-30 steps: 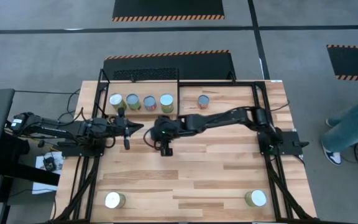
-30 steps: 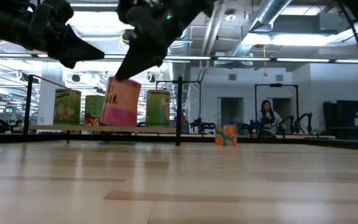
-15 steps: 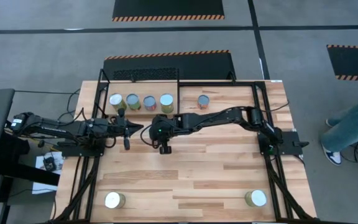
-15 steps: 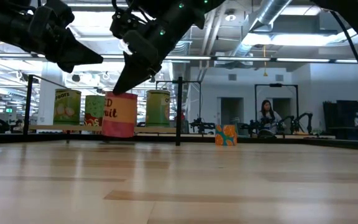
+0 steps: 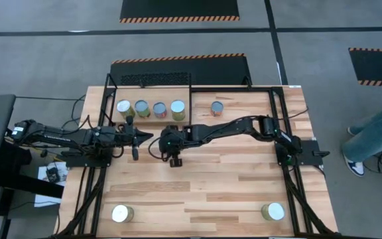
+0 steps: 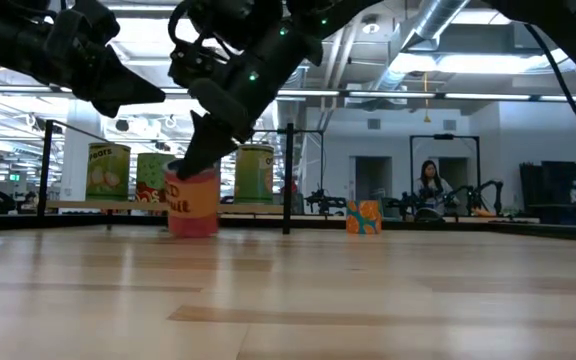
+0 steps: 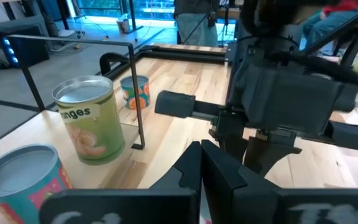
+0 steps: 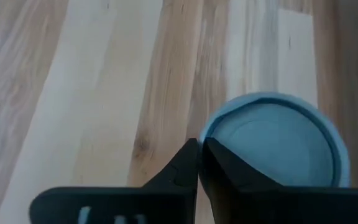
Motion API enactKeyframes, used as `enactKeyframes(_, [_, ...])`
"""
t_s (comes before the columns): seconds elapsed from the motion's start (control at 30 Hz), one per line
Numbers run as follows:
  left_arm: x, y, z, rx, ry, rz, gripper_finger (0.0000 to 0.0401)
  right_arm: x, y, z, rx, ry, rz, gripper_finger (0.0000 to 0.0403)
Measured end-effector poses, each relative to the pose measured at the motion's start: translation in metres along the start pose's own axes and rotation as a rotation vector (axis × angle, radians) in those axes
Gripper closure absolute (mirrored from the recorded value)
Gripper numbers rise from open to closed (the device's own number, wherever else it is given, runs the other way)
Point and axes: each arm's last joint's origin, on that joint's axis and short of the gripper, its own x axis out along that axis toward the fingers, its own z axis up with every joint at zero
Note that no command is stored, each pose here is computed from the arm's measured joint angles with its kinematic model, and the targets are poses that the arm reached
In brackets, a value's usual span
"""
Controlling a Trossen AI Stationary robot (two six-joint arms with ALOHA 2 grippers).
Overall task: Pick and place cans onto a shelf
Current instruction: Put the canned mixed fruits on the shelf
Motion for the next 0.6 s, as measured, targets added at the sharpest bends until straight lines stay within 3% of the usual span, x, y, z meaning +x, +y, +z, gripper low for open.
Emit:
enactKeyframes(0.43, [0.000, 0.000, -0.002, 0.009, 0.020, -0.001, 0.0401, -0.011, -0.002, 0.018, -0.027, -0.069, -0.068, 0.0282])
enactKeyframes(0.6, [0.000, 0.000, -0.004, 0.017, 0.042, 0.001, 0.0401, -0.043, 0.004, 0.032, -0.128, 0.010, -0.060, 0.0282])
